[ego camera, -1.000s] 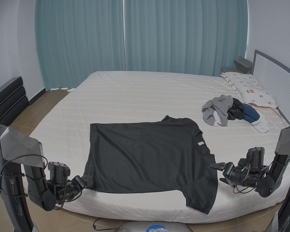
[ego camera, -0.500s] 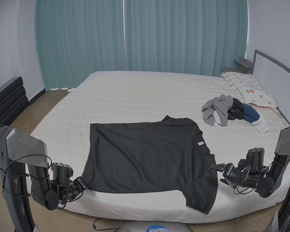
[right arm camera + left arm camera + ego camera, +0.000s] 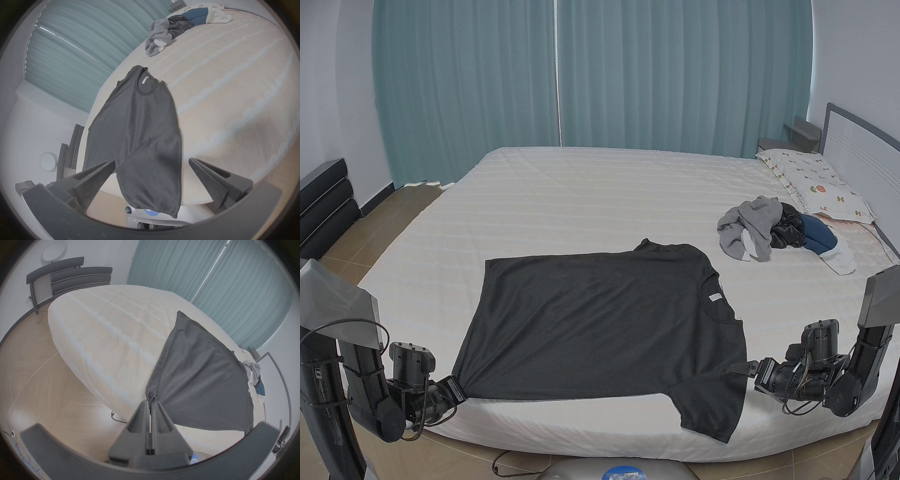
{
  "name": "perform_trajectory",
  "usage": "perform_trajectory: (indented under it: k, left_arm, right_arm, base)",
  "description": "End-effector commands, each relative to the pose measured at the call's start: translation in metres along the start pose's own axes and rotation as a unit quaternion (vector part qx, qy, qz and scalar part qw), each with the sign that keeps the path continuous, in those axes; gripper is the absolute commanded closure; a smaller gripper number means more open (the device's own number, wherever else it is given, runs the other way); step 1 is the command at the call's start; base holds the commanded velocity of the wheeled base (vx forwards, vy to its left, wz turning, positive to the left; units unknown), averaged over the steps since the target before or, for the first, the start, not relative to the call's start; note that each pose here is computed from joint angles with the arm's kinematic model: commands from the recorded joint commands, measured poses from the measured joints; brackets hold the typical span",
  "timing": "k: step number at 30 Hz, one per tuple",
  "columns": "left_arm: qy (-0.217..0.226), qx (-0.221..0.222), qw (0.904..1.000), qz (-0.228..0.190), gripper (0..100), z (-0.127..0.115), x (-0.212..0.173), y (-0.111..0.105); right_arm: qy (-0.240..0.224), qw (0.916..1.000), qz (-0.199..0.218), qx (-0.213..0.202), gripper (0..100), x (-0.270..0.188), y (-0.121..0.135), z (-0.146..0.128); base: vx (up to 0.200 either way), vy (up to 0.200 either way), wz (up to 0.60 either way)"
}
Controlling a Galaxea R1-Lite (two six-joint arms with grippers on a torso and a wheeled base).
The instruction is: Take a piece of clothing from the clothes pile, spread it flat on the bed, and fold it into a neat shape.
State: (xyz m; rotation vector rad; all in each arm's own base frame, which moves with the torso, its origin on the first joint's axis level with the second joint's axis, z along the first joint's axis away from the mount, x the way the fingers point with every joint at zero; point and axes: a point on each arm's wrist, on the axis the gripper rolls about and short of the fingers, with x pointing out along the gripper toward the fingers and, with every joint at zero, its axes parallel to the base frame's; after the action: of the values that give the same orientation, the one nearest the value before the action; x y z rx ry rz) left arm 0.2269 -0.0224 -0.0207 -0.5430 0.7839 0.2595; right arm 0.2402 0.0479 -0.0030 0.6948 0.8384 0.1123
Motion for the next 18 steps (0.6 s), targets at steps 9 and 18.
perform_trajectory:
  k: [9, 18]
  left_arm:
    - [-0.007, -0.003, 1.0, -0.003, 100, 0.003, 0.0, 0.0]
    - [-0.009, -0.006, 0.9999, -0.003, 100, 0.004, 0.0, 0.0]
  right_arm:
    - [0.021, 0.9997, 0.001, -0.016, 0, 0.014, -0.002, -0.011]
    - [0.01, 0.9993, -0.024, -0.025, 100, 0.025, -0.009, -0.018]
  base:
    - [0.0, 0.0, 0.0]
    - [0.0, 0.0, 0.0]
